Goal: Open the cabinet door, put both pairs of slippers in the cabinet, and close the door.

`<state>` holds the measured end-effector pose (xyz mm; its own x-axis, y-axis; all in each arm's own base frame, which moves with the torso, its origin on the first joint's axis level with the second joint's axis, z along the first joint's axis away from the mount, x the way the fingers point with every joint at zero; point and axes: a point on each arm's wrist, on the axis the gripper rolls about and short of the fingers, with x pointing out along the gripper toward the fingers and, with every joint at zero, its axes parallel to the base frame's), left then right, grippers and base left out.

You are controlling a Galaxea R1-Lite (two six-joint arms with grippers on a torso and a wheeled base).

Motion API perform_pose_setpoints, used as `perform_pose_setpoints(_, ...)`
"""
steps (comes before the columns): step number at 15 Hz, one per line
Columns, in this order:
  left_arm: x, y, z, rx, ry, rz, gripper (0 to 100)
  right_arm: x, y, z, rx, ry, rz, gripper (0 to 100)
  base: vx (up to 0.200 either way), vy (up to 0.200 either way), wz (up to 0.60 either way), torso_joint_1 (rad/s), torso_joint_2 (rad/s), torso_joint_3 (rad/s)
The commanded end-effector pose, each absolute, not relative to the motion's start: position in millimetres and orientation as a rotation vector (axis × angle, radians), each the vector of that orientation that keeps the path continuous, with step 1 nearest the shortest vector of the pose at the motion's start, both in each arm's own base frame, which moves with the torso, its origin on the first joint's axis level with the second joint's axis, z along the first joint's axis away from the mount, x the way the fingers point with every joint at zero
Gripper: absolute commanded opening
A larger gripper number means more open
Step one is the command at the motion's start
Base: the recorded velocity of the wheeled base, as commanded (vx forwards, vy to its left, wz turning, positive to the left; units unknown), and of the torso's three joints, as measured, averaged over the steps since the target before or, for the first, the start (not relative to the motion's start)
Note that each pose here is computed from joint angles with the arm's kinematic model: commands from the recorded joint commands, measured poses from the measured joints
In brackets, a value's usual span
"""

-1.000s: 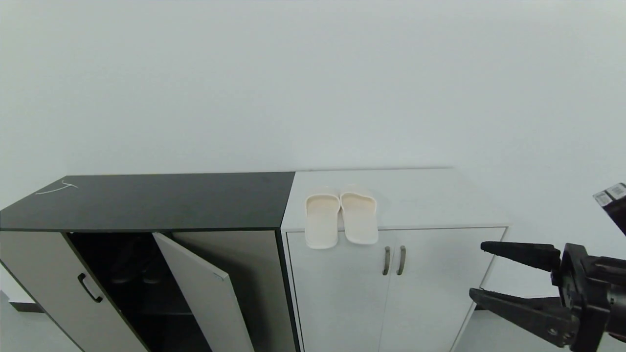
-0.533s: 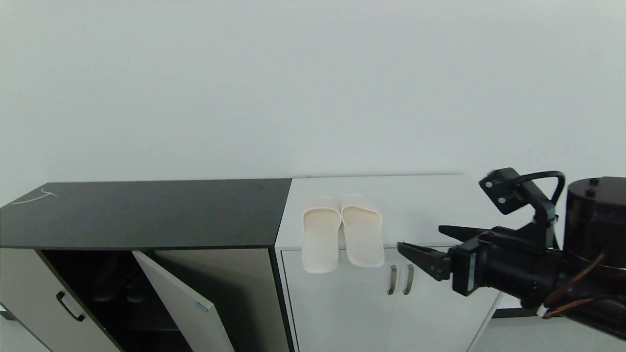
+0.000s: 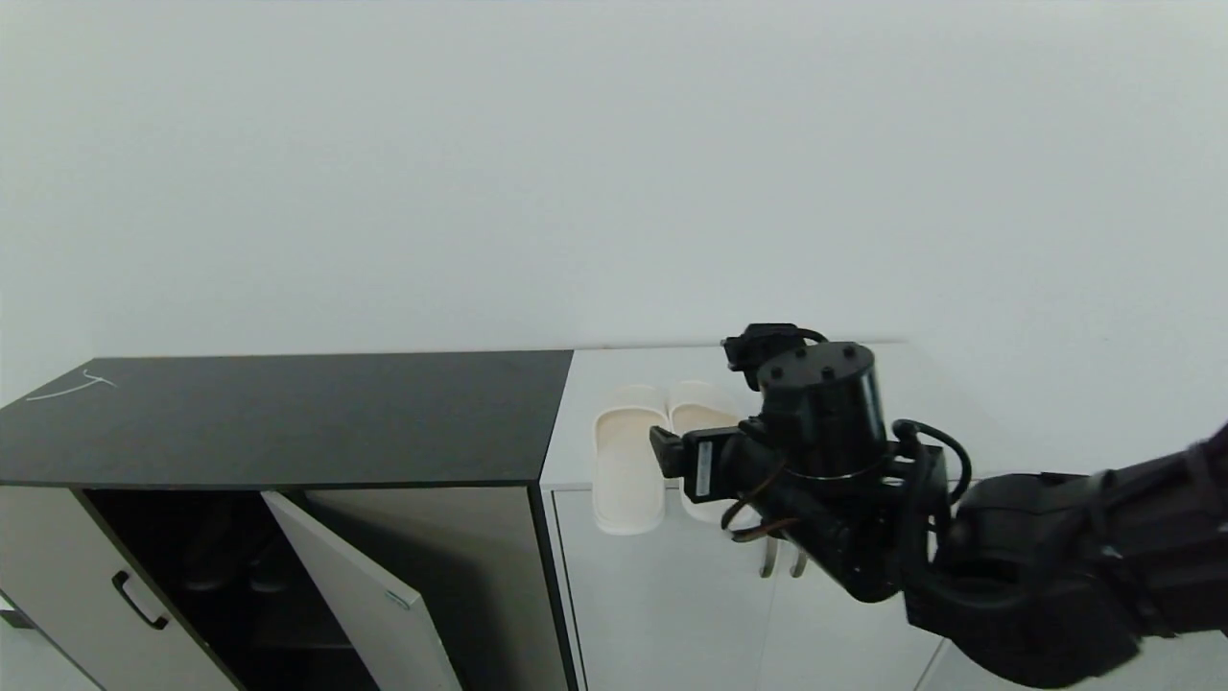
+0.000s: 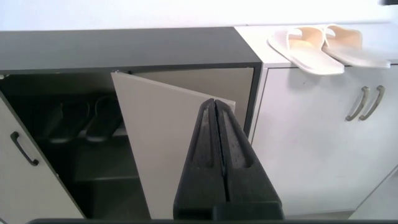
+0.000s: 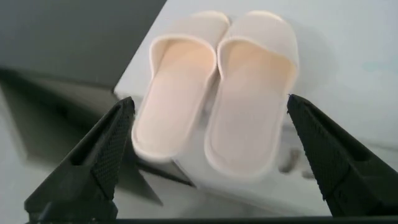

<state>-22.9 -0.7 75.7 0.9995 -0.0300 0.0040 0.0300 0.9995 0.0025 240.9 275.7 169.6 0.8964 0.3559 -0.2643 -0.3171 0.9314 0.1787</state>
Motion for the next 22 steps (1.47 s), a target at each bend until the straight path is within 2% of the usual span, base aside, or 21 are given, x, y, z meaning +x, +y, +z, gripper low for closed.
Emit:
perform_pose_setpoints(1,-23,-1,76,0.003,-0.003,-0.029,0,270,303,141,0.113,0.327,0.308,100,0.0,0.0,0.0,0.0,0.0,0.0)
perform_pose_setpoints(6,-23,-1,76,0.003,-0.003,-0.029,0,316,310,113,0.107,0.338,0.239,100,0.0,0.0,0.0,0.0,0.0,0.0)
perform_pose_setpoints(18,-23,-1,76,0.002,-0.003,-0.029,0,383,327,90,0.066,0.308,0.143,100,0.0,0.0,0.0,0.0,0.0,0.0)
perform_pose_setpoints(22,-23,-1,76,0.003,-0.003,-0.029,0,390,333,88,0.059,0.31,0.142,100,0.0,0.0,0.0,0.0,0.0,0.0)
